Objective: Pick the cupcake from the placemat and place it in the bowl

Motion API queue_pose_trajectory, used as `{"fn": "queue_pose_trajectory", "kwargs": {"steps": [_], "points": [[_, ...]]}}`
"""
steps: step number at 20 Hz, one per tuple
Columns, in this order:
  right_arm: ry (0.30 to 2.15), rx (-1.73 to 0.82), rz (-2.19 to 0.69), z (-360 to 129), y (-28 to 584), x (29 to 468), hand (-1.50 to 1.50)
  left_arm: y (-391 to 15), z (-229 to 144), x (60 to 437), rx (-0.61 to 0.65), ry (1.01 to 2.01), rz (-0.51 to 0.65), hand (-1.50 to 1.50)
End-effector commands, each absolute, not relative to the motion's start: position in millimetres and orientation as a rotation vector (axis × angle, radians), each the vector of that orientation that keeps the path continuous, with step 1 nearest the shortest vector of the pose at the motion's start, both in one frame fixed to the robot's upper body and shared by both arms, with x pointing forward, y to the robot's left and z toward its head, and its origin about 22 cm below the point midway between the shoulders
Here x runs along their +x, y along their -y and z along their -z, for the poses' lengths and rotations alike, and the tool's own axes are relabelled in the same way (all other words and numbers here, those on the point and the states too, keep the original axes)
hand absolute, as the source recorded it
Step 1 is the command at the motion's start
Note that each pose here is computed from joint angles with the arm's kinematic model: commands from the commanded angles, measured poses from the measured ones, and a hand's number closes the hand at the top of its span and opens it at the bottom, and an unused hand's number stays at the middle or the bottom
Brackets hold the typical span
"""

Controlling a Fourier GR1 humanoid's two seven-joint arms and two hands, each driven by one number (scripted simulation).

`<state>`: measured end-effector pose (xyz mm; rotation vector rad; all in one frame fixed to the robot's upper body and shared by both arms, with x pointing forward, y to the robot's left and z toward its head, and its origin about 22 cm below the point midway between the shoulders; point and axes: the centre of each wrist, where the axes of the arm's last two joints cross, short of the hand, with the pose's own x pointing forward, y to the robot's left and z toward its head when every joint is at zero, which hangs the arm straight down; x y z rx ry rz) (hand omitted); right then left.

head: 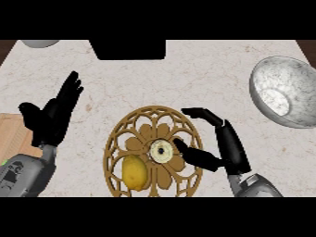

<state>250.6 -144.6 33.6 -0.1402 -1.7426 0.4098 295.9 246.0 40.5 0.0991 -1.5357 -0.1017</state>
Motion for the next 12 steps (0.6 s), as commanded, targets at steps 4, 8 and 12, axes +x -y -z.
{"fn": "queue_pose_trajectory", "kwargs": {"steps": [4, 8, 12], "points": [[2.024, -0.153, -0.197, -26, 56, 170, -1.5, -217, -27, 280, 0.077, 1.59, 0.085, 0.0], [2.029, -0.298, -0.224, -61, 80, 166, -1.5, -211, -16, 260, 0.072, 1.587, 0.097, 0.0], [1.875, -0.453, -0.323, -76, 90, 159, -1.5, -223, -26, 269, 0.094, 1.587, 0.094, 0.0]]}}
